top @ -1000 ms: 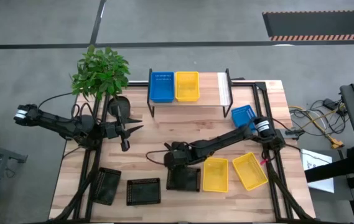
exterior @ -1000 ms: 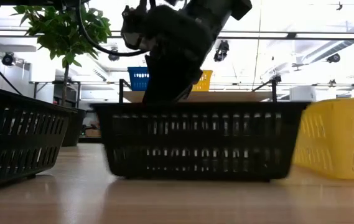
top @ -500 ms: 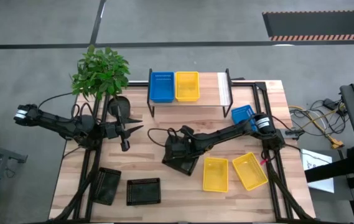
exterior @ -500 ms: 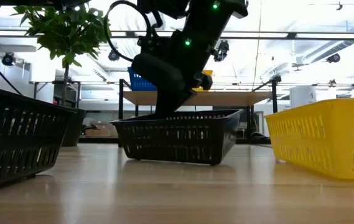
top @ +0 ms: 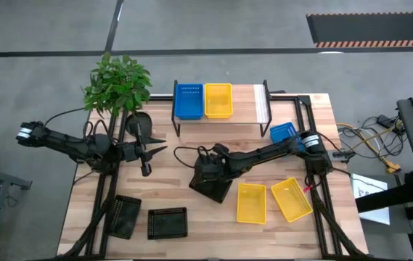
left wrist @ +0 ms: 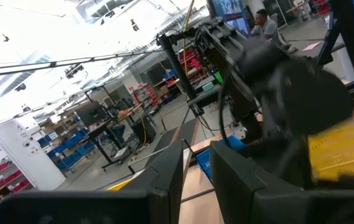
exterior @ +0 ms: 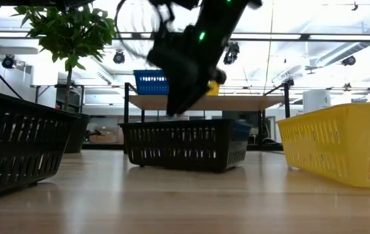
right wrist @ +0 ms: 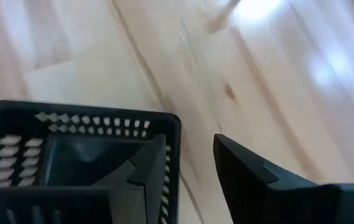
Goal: Stack baskets on shelf by color
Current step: Put the right black bin on the shelf
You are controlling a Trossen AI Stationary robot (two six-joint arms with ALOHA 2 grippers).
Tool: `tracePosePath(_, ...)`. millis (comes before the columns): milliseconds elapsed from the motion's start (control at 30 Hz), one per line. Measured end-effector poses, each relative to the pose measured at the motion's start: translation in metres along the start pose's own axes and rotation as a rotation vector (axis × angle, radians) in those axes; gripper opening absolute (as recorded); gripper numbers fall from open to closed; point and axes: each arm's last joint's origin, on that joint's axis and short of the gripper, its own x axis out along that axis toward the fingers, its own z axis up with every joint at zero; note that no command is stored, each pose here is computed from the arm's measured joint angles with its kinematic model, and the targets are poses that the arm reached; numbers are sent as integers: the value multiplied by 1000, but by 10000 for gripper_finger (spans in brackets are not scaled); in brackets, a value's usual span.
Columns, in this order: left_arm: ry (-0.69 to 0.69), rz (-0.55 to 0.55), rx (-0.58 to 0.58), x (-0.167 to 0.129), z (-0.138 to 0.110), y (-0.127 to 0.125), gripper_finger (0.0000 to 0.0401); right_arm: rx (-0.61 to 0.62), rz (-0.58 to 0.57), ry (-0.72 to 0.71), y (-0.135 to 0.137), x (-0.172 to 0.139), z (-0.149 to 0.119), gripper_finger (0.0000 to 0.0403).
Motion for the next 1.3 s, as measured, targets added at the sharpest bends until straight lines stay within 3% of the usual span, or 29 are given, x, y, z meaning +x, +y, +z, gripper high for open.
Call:
tracePosePath(167, -1, 1, -1, 0, 0, 0, 63, -130, 125, 14, -14, -43, 7, 138)
tracePosePath(333, -3, 2, -2, 0, 0, 0, 63, -523, 510, 84, -10, -78, -4, 139)
tracePosePath(467, -3, 2, -1, 0, 0, 0, 63, -779, 511, 102, 4, -83, -19, 139)
tracePosePath(567, -4, 2, -1, 0, 0, 0, 63, -882, 480, 90, 17, -82, -27, 139)
tracePosePath(667, -1, 1, 0, 0, 0, 0, 63, -928, 451, 110, 26, -76, -34, 139)
tracePosePath(1300, -2, 2, -1, 0, 0, 0, 63, -921, 453, 298, 39, -31, -54, 137)
